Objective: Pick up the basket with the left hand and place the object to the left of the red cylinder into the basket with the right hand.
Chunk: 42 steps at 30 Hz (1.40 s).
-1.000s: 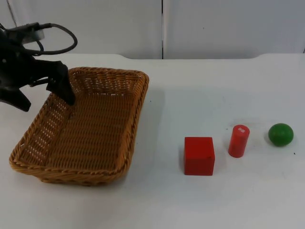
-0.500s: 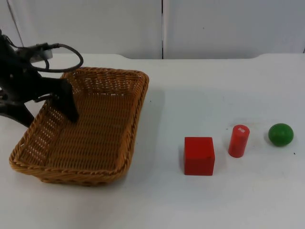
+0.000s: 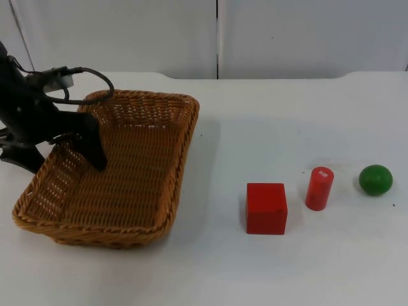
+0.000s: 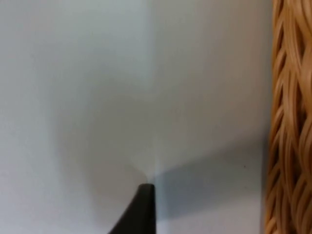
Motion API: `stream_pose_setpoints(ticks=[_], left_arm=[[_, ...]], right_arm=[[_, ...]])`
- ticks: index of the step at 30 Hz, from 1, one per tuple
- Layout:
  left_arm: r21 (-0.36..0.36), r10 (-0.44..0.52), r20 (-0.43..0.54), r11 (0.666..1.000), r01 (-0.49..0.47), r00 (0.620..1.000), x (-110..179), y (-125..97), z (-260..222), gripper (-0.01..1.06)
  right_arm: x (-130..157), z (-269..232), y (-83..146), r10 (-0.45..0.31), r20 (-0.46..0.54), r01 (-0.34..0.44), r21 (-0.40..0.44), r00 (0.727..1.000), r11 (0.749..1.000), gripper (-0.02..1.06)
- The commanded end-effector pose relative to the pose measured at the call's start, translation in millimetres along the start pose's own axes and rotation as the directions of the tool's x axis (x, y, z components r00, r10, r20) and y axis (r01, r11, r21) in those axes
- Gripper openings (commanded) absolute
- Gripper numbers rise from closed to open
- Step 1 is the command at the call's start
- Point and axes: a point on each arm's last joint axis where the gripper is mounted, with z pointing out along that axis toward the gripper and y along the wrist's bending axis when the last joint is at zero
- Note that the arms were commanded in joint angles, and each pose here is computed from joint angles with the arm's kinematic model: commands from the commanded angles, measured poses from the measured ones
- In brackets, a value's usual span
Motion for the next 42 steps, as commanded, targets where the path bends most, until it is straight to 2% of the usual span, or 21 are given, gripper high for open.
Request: stream_pose_setpoints(ticks=[1, 2, 5, 6, 7, 12, 13, 17, 27, 33, 42], left_arm=[[0.013, -0.002, -0.002, 1.000, 0.002, 1.000, -1, -3, 1, 0.87], [0.013, -0.011, -0.002, 1.000, 0.011, 1.000, -1, -3, 1, 0.78], [0.022, -0.022, -0.006, 1.000, 0.022, 1.000, 0, -3, 1, 0.66], [0.029, -0.025, -0.013, 0.999, 0.026, 1.000, 0, -4, 1, 0.57], [0.029, -0.025, -0.013, 0.999, 0.026, 1.000, 0, -4, 1, 0.57], [0.043, -0.052, -0.016, 0.998, 0.052, 0.999, 0, -5, 1, 0.22], [0.043, -0.052, -0.016, 0.998, 0.052, 0.999, 0, -5, 1, 0.22], [0.051, -0.091, -0.020, 0.994, 0.092, 0.996, 1, -6, 0, -0.01], [0.104, -0.136, -0.013, 0.985, 0.137, 0.991, -1, -18, -19, 0.00], [0.130, -0.140, 0.026, 0.982, 0.135, 0.990, -1, -33, -55, 0.00], [0.171, -0.125, 0.024, 0.978, 0.120, 0.992, 9, -58, -108, 0.00]], right_arm=[[-1, 0, -1, 0.005, 0.006, -0.005, 0.009, 1.000, 1.000, 1.05], [-1, 0, -1, 0.005, 0.006, -0.005, 0.009, 1.000, 1.000, 1.05], [-1, 0, -1, 0.005, 0.006, -0.005, 0.009, 1.000, 1.000, 1.05], [-1, 0, -1, 0.005, 0.006, -0.005, 0.009, 1.000, 1.000, 1.05], [-1, 0, -1, 0.005, 0.006, -0.005, 0.009, 1.000, 1.000, 1.05], [-1, 0, -1, 0.005, 0.006, -0.005, 0.009, 1.000, 1.000, 1.05], [-1, 0, -1, 0.005, 0.006, -0.005, 0.009, 1.000, 1.000, 1.05], [-1, 0, -1, 0.007, 0.006, -0.007, 0.009, 1.000, 1.000, 1.05], [-1, 0, -1, 0.006, 0.006, -0.006, 0.011, 1.000, 1.000, 1.05], [-1, 0, -1, 0.006, 0.006, -0.006, 0.011, 1.000, 1.000, 1.05], [-1, 0, -2, 0.000, 0.007, 0.000, 0.022, 1.000, 1.000, 1.05]])
